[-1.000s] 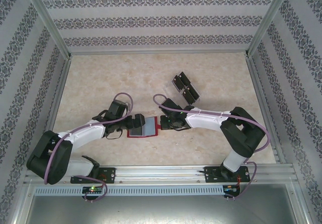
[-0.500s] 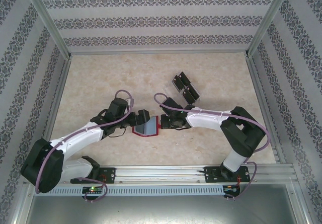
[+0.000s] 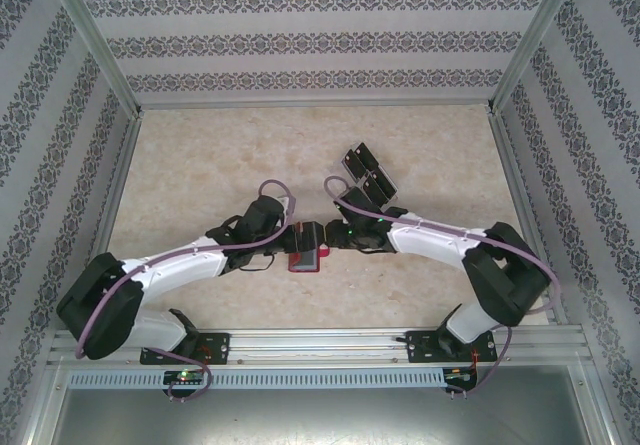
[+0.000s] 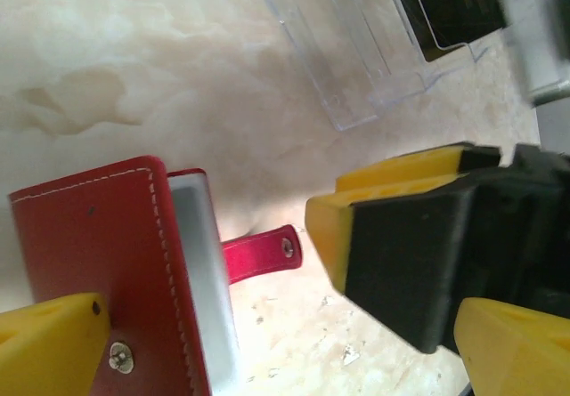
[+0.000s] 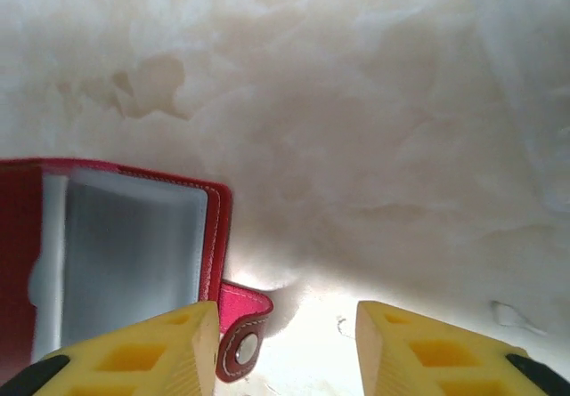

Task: Put the credit cards into the card holder

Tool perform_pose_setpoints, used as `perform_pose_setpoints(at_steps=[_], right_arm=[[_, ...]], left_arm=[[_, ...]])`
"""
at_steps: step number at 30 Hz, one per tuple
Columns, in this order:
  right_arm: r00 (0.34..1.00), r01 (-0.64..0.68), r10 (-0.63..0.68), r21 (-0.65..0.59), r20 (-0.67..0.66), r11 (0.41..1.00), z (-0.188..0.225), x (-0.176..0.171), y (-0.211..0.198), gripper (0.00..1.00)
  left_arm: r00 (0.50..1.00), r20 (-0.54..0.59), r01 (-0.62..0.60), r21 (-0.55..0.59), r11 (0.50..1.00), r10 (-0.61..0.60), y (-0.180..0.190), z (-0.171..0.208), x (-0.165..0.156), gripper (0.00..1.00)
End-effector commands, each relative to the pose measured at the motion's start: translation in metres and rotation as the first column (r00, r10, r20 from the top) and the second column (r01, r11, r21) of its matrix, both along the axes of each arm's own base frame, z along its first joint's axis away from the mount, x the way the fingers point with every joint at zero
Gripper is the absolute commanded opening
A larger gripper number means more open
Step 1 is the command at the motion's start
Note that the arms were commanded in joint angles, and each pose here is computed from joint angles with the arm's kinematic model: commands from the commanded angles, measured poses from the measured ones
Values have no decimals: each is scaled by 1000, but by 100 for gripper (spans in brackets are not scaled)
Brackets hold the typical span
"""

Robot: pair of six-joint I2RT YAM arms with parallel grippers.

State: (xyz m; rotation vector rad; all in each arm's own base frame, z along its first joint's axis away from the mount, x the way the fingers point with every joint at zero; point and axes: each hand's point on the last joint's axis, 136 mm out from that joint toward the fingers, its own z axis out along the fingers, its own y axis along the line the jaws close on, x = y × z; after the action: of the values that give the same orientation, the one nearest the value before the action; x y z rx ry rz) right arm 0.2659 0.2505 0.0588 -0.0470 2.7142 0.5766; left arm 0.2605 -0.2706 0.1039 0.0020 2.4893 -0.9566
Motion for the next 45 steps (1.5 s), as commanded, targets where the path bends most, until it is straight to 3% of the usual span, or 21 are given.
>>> perform_pose_setpoints(at_steps=[1, 16, 22, 39, 45], right_arm=[[999, 27, -27, 27, 25, 999, 17, -2, -14, 47], [994, 89, -95, 117, 47, 989, 46, -27, -47, 44], [995, 90, -97, 154, 35, 984, 44, -36, -45, 42], [998, 33, -42, 166, 50, 986, 56, -45, -20, 40], [998, 3, -13, 164, 55, 986, 60, -44, -3, 37]], left_arm=[[999, 45, -9, -41, 999, 11, -18, 14, 10, 100], [1000, -23, -5, -25, 1000, 5, -49, -32, 12, 100], [1000, 18, -18, -9, 1000, 18, -45, -17, 16, 100], [989, 117, -99, 78, 992, 89, 10, 38, 35, 100], [992, 78, -116, 213, 970, 102, 55, 31, 46, 100]])
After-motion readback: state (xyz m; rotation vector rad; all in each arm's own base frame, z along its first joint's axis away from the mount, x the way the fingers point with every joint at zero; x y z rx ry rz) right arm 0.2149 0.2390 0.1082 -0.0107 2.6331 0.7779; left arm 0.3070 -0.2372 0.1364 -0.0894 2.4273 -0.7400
